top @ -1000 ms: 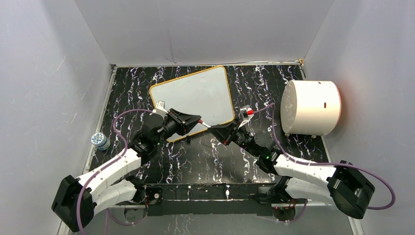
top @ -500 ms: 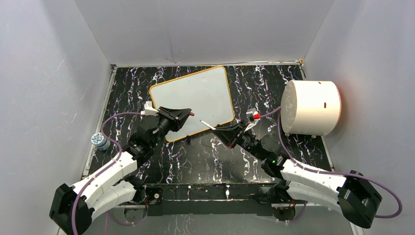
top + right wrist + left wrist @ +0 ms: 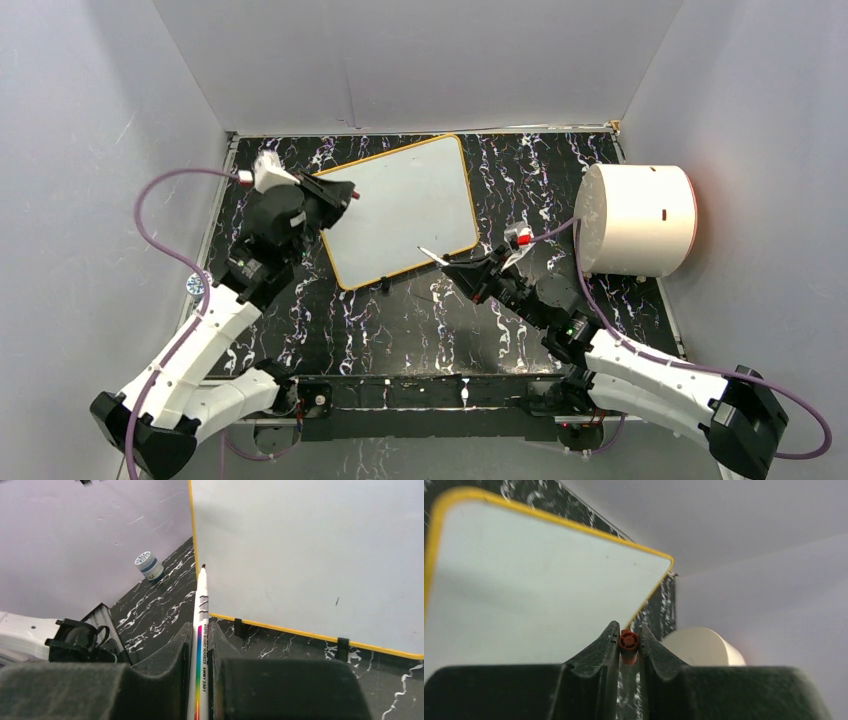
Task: Write a sentence on the whiteboard
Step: Place the pen cap at the center of the board.
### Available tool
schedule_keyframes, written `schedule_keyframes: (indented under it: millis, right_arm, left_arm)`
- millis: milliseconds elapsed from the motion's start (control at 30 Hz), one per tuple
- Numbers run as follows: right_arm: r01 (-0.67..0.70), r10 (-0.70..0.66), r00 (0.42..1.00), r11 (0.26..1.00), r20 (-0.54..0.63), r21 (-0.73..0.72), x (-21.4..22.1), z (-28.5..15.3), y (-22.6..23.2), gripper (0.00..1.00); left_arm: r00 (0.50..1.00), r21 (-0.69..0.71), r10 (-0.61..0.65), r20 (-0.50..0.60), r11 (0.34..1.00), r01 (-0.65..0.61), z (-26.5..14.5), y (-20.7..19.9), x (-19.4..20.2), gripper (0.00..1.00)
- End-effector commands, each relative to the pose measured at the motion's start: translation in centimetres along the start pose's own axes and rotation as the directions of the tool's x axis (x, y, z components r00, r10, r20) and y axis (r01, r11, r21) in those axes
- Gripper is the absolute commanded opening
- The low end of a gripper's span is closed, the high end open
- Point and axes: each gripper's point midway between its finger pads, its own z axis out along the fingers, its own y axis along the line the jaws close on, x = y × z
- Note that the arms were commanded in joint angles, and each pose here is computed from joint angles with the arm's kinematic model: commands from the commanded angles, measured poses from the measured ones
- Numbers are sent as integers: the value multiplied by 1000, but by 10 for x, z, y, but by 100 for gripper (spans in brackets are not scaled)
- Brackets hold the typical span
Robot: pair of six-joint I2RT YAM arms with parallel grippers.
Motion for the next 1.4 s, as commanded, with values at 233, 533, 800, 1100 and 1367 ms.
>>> schedule_keyframes:
  millis: [233, 533, 800, 1100, 1367]
  right_arm:
    - [189, -190, 982, 979, 0, 79, -43, 6, -1, 0]
    - [262, -261, 965, 959, -25, 109, -49, 8, -6, 0]
    - [297, -294, 955, 947, -44, 124, -48, 8, -11, 0]
    - [311, -304, 950, 941, -71, 135, -40, 12, -17, 0]
    - [316, -306, 948, 938, -88, 145, -36, 14, -21, 0]
  left_arm:
    - [798, -471, 590, -128, 671, -572, -1, 68, -94, 0]
    - [820, -537, 465, -334, 621, -571, 34, 143, -140, 0]
    - [812, -589, 274, -515, 576, -567, 65, 243, -129, 0]
    - [751, -603, 149, -643, 506, -617, 94, 318, -103, 0]
    - [721, -585, 124, -682, 500, -639, 106, 342, -90, 0]
